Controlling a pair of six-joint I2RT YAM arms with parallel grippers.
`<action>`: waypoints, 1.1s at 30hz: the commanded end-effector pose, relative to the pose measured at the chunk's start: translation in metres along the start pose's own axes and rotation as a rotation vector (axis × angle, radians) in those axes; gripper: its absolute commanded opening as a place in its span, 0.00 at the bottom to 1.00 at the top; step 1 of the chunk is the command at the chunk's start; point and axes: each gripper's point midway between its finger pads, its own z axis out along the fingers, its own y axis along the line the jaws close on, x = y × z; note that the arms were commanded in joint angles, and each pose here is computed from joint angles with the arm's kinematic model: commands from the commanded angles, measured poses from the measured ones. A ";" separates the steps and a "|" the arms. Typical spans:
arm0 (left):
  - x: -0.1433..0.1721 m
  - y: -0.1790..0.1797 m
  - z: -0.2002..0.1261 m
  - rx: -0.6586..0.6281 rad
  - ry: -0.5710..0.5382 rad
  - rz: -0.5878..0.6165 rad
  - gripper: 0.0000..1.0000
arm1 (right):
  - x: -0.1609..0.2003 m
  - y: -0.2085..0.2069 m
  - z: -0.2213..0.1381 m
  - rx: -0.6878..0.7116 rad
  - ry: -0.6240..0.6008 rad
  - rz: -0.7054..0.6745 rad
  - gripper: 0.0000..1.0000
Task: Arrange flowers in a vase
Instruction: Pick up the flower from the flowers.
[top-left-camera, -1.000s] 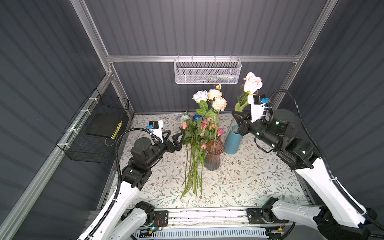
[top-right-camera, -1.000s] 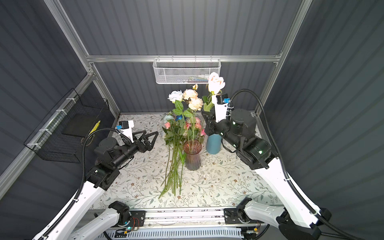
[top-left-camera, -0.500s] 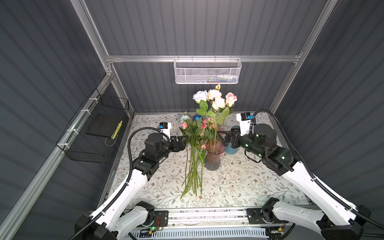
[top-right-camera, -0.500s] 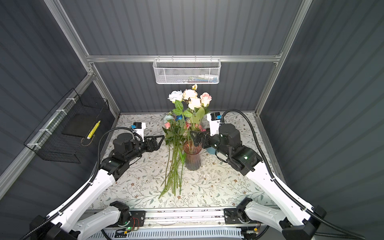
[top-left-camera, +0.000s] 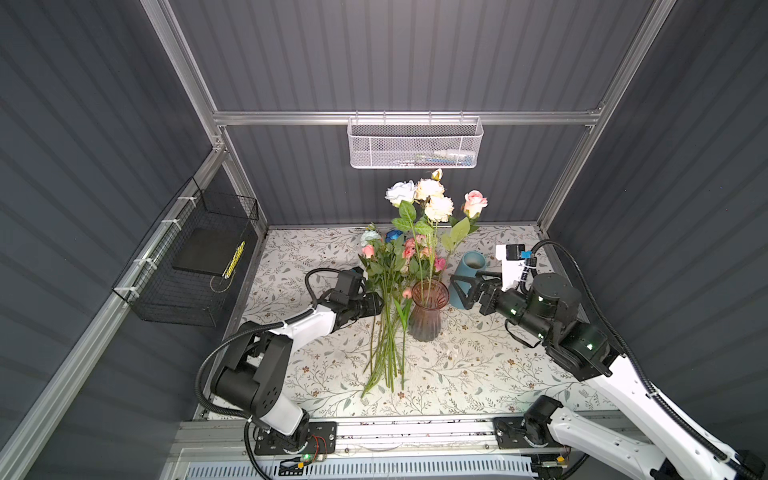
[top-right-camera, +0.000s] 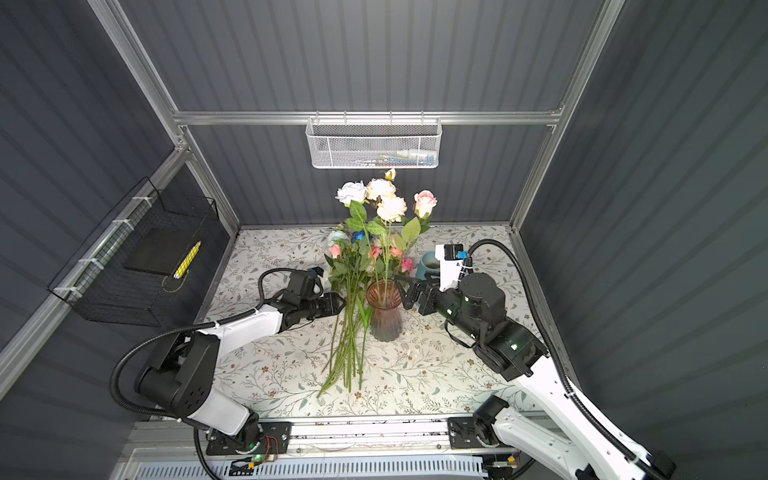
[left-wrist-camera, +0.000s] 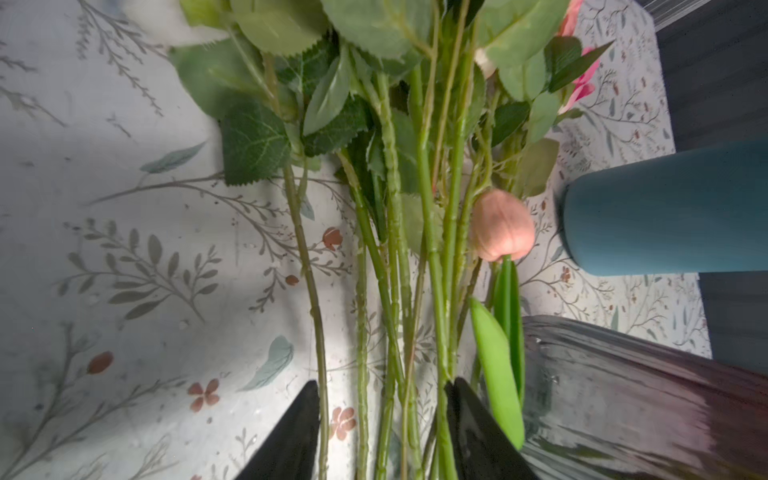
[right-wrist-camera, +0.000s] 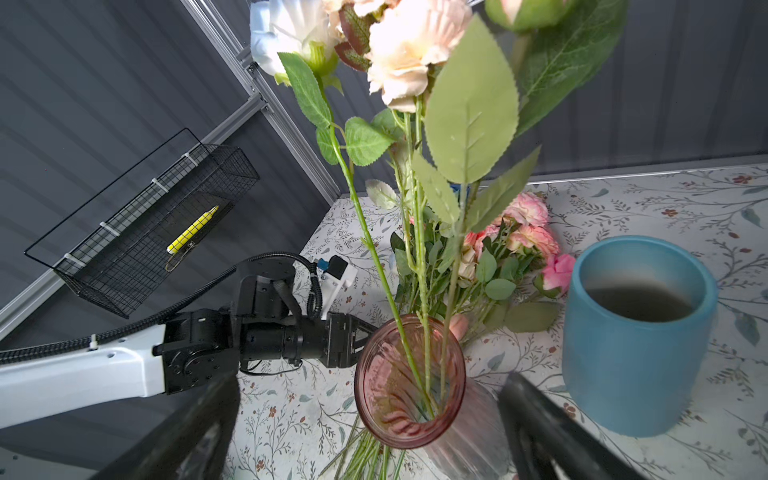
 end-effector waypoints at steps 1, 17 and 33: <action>-0.028 -0.009 0.003 -0.003 -0.087 0.039 0.49 | 0.001 -0.002 -0.005 0.000 -0.009 0.015 0.99; -0.028 0.055 0.043 -0.326 -0.047 0.075 0.33 | 0.002 -0.003 -0.012 -0.001 -0.021 0.023 0.99; -0.057 0.047 -0.042 -0.393 -0.248 0.080 0.00 | -0.008 0.002 -0.022 -0.016 -0.058 0.028 0.99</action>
